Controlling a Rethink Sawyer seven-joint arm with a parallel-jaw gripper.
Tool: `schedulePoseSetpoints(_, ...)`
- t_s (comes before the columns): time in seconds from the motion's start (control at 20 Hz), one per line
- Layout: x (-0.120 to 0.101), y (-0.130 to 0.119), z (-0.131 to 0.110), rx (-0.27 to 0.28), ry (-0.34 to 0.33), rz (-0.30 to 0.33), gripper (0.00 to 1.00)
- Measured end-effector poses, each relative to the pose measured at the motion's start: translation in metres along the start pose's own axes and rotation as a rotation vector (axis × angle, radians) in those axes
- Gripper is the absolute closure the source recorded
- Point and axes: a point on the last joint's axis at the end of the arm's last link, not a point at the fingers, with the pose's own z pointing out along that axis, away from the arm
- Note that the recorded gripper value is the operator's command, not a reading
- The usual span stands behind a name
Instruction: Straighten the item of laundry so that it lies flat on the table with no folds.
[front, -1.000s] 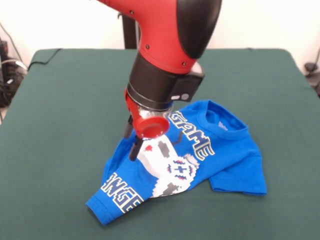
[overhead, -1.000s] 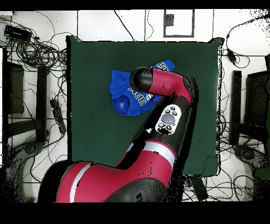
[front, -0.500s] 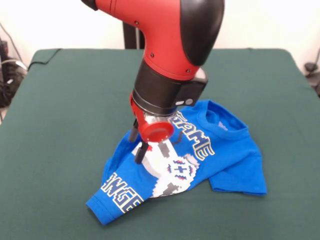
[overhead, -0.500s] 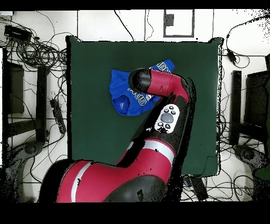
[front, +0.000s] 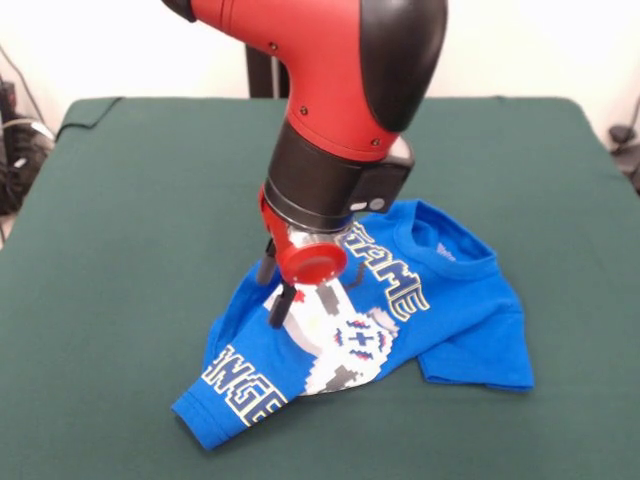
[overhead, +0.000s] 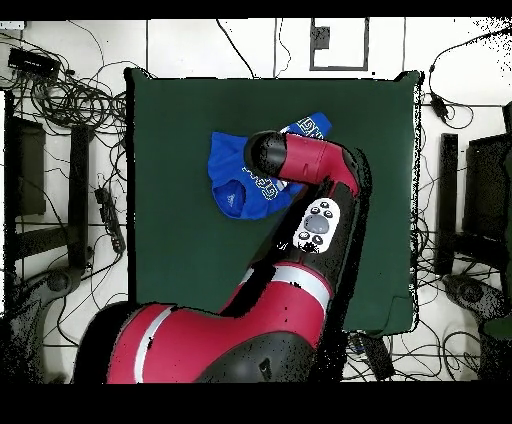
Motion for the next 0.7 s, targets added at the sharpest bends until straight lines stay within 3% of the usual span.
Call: schedulePoseSetpoints(0.7,0.008,-0.021,0.013,0.01,-0.046,-0.069,0.0)
